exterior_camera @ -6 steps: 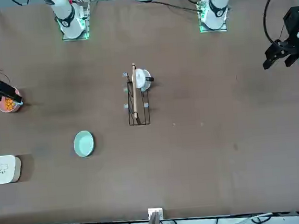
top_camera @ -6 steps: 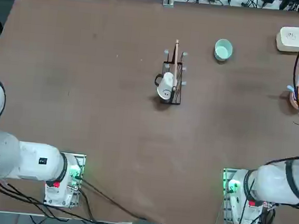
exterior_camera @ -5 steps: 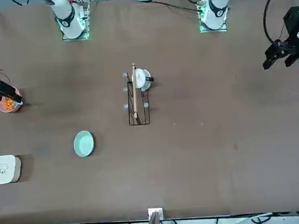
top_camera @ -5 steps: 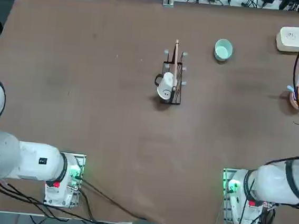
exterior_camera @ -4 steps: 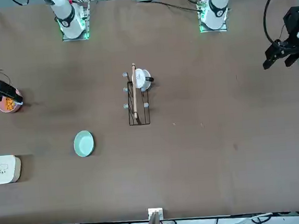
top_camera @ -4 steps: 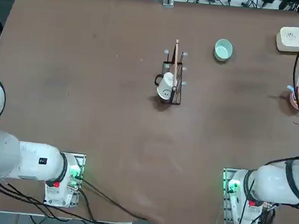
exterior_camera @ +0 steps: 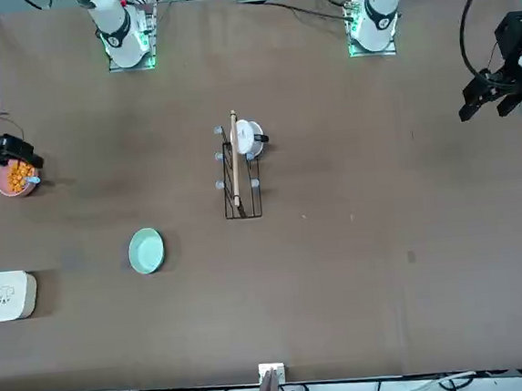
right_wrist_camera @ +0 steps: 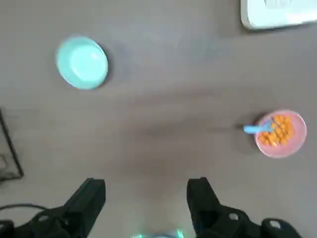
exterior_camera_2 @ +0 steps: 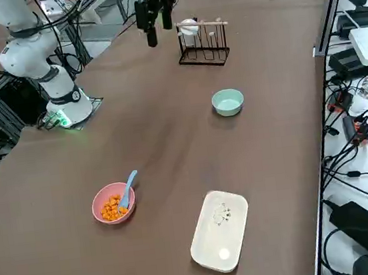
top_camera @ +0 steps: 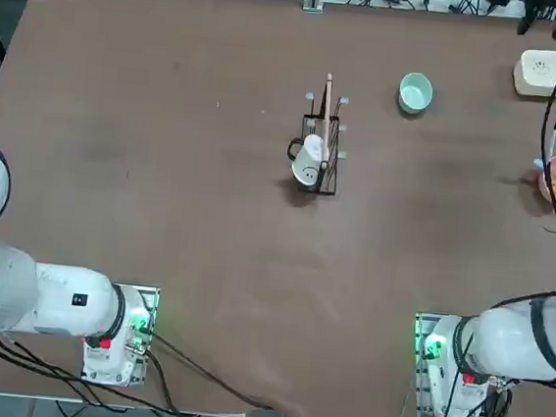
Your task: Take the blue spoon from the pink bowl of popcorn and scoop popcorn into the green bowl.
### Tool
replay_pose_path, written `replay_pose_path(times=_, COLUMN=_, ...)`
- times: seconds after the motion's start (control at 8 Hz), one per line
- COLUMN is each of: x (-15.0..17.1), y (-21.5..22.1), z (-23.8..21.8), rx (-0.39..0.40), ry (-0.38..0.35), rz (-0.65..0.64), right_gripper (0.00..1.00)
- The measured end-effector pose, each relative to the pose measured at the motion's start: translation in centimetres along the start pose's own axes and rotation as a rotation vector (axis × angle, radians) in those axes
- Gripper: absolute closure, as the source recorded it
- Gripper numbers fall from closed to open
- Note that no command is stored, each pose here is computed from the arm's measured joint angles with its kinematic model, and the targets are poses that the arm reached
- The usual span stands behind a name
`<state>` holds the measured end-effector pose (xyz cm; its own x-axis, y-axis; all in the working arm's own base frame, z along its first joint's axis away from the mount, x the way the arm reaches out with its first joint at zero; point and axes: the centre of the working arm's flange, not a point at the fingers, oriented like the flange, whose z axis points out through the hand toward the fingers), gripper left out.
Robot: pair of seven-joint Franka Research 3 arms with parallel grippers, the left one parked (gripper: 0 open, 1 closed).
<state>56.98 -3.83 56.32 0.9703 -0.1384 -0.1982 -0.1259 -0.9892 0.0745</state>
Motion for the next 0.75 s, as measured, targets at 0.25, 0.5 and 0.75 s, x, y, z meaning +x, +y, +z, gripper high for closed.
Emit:
replay_pose_path(times=0.25, x=1.4, y=1.4, z=6.3, rx=-0.193, ry=-0.18, rz=0.065, right_gripper=0.0)
replay_pose_path(times=0.5, x=3.8, y=2.3, z=14.6, rx=-0.468, ry=-0.277, rz=0.157, right_gripper=0.0)
replay_pose_path(times=0.75, x=5.7, y=3.4, z=23.5, rx=-0.708, ry=-0.271, rz=0.257, right_gripper=0.01)
